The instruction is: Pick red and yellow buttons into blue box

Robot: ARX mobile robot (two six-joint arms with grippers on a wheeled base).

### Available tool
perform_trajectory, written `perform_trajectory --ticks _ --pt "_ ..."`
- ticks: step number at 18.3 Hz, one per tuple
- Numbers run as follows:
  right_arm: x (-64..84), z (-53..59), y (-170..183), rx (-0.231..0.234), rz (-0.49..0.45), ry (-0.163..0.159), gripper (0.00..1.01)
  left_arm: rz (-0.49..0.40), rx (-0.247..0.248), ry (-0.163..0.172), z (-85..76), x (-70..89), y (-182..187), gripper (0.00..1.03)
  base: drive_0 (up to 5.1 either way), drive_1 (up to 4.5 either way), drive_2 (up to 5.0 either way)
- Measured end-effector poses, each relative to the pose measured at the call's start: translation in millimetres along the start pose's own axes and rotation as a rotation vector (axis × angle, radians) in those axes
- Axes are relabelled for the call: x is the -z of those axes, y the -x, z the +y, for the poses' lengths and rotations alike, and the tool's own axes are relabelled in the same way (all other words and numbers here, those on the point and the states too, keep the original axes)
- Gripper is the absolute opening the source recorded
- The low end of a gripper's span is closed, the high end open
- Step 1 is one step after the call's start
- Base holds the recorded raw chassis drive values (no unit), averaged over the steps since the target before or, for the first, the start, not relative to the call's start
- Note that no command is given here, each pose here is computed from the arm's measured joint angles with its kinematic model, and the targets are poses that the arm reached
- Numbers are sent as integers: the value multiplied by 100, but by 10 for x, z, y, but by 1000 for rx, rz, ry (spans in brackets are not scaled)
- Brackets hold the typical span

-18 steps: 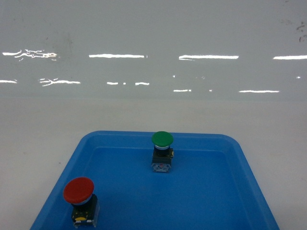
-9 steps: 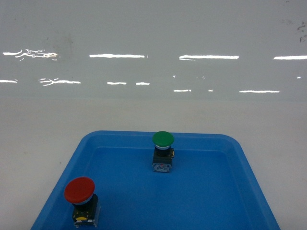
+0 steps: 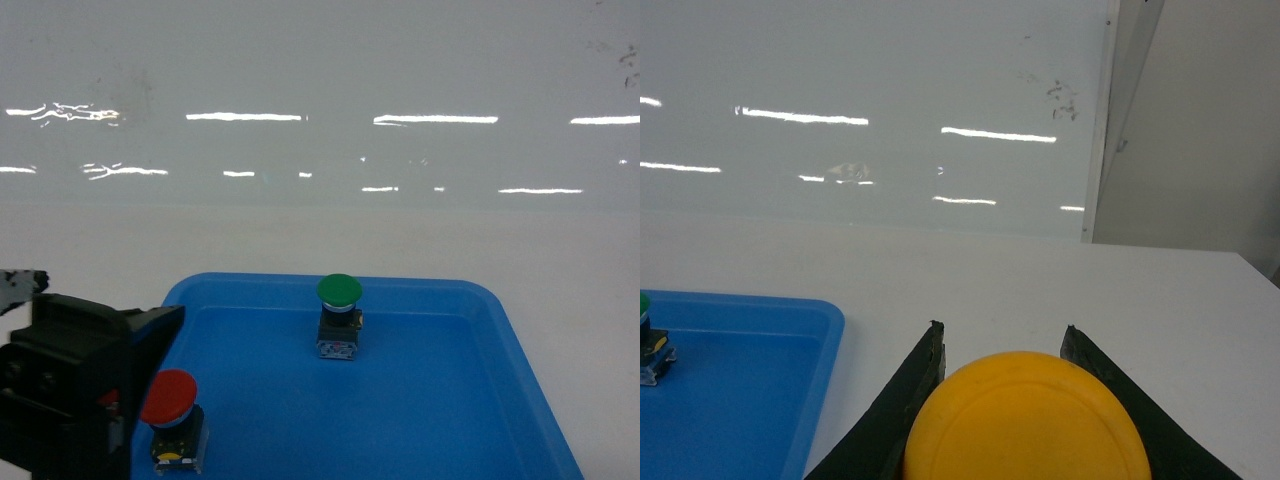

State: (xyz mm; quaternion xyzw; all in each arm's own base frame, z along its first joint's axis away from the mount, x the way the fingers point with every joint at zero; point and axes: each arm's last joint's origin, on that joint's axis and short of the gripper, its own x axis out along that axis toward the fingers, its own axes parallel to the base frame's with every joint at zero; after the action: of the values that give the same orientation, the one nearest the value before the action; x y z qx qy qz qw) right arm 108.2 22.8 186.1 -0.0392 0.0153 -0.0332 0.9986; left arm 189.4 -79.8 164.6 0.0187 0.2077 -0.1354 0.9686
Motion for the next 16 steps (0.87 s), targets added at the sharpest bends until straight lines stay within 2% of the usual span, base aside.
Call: perform_trajectory --ticks 3,4,6,8,11,12,13,16 --pt "0 0 0 0 0 0 32 55 27 -4 -54 12 -214 98 0 0 0" --pt "0 0 0 0 0 0 32 96 18 -9 -55 92 -289 98 0 0 0" --pt "0 0 0 0 0 0 32 160 43 -14 -53 222 -398 98 0 0 0" --pt "0 0 0 0 0 0 32 180 35 -25 -45 285 -474 98 0 0 0" --pt "1 0 0 0 0 0 32 212 43 -24 -34 340 -608 98 0 0 0" --pt "0 0 0 0 0 0 32 223 43 -20 -20 370 -636 98 0 0 0" --pt "0 0 0 0 0 0 32 239 62 -1 11 418 -673 98 0 0 0" --pt "0 0 0 0 0 0 32 265 44 28 99 513 -753 98 0 0 0"
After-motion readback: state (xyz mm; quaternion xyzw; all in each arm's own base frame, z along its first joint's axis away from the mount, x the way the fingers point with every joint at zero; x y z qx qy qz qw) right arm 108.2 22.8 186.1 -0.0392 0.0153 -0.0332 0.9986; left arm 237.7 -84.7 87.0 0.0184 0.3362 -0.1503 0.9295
